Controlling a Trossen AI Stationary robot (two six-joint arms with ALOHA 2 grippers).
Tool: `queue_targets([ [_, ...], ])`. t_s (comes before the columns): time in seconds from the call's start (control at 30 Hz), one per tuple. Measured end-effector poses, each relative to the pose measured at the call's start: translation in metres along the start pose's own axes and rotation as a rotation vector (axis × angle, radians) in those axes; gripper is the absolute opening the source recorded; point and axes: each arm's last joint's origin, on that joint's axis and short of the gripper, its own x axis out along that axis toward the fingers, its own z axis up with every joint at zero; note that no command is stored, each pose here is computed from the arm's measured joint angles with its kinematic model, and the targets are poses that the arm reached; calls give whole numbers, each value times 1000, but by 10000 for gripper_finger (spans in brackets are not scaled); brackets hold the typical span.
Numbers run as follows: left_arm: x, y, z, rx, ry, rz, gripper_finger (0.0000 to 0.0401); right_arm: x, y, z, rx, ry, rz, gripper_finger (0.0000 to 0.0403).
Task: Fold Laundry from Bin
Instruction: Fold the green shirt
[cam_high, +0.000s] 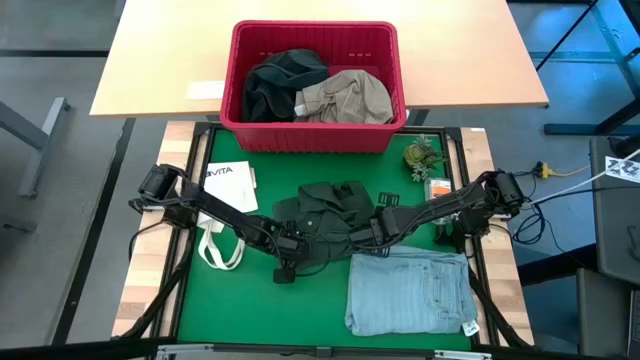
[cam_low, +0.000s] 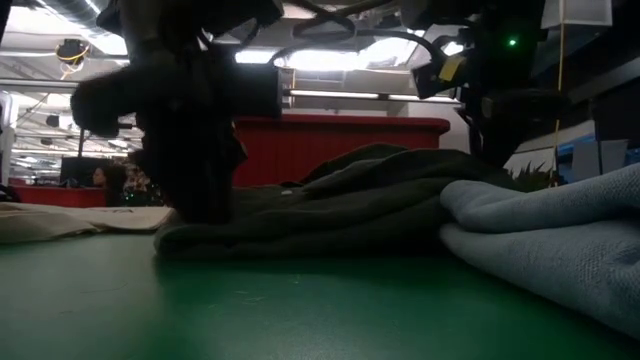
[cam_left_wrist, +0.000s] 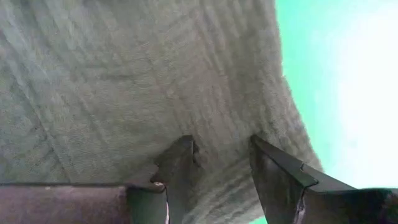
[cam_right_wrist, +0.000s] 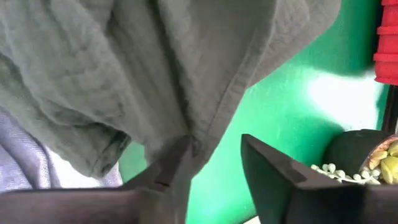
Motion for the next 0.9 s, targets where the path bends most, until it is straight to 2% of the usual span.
queue_targets([
  [0.17, -20, 1, 5, -7, -61, -21, 155, -9, -3, 0, -8, 21, 1, 183],
  [0.33, -46, 2, 8, -15, -142, -33, 155, -34, -12, 8, -4, -2, -9, 193],
  [0.6, -83, 8, 4, -37, -195, -29, 155, -71, -19, 40, -49, -323, -66, 193],
  [0.73, -104, 14, -5, -83, -175, -20, 155, -76, -21, 60, -40, -478, -17, 193],
  [0.9, -127, 20, -17, -143, -172, 19, 155, -66, -33, 90, 16, -607, 66, 193],
])
